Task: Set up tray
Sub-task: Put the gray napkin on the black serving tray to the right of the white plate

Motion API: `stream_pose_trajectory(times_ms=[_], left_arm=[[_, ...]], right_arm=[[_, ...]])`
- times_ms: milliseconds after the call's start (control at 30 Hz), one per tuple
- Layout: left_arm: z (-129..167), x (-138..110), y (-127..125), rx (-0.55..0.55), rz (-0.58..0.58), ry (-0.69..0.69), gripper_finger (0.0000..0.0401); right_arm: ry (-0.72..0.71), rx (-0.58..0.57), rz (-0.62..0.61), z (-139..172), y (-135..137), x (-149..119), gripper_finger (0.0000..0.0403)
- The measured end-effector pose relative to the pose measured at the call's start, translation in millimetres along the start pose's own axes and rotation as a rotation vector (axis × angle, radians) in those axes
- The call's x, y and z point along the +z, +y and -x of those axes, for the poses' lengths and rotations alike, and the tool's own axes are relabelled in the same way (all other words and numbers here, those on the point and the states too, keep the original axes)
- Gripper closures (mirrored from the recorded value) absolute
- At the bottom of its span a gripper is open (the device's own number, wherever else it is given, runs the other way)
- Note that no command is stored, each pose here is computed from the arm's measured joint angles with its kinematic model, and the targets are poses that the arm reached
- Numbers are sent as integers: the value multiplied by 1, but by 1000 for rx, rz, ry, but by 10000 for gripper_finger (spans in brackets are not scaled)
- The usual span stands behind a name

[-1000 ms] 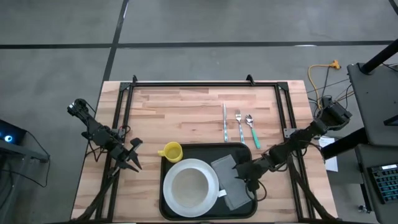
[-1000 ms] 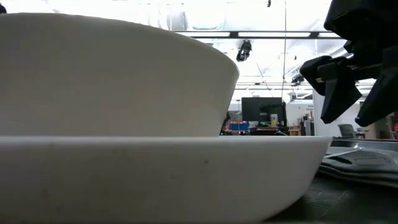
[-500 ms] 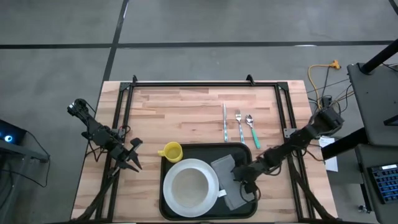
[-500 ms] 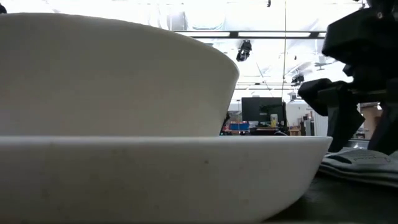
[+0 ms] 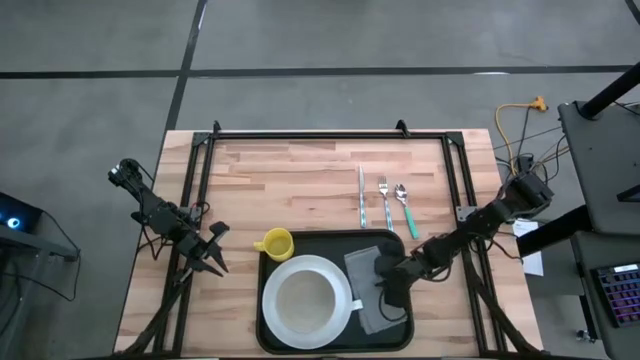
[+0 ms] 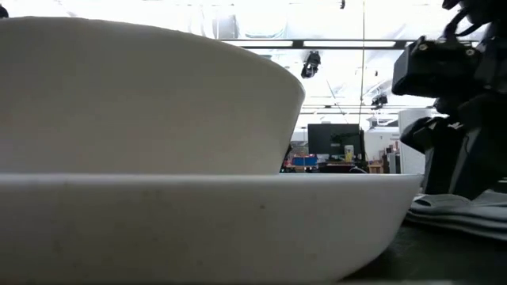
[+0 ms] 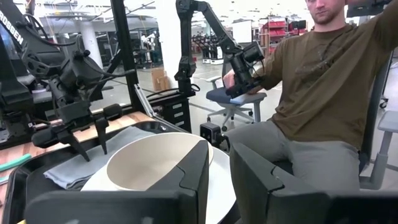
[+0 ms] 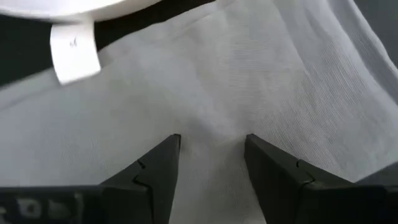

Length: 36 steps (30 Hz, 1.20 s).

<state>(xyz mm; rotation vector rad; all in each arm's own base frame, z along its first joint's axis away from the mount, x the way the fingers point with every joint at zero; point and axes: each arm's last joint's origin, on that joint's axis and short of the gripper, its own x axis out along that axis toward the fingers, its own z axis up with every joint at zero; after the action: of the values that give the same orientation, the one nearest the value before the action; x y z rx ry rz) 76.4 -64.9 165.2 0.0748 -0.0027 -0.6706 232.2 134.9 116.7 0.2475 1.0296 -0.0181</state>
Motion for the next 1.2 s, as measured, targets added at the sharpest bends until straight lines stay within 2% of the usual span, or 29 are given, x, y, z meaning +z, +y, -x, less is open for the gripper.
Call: stream_pose_trajectory(times_ms=[133,267,467,567,867,1100,1200], left_arm=[[0,0,0,0,0,0,353],[0,0,0,0,0,0,353],[0,0,0,0,0,0,353],[0,0,0,0,0,0,353],[0,0,0,-1,0,0,353],[0,0,0,-1,0,0,353],[0,0,0,0,0,0,353]], right_arm=[[1,-4,-88,0,0,0,232],[5,-6,-103,0,0,0,233],[16,-9,90,1,6,-7,234],[8,-19,99,2,8,-9,234],[-6,-40,-129,1,6,-9,236],[13,-94,-203,2,2,-12,237],[12,-106,-275,2,2,-13,237]])
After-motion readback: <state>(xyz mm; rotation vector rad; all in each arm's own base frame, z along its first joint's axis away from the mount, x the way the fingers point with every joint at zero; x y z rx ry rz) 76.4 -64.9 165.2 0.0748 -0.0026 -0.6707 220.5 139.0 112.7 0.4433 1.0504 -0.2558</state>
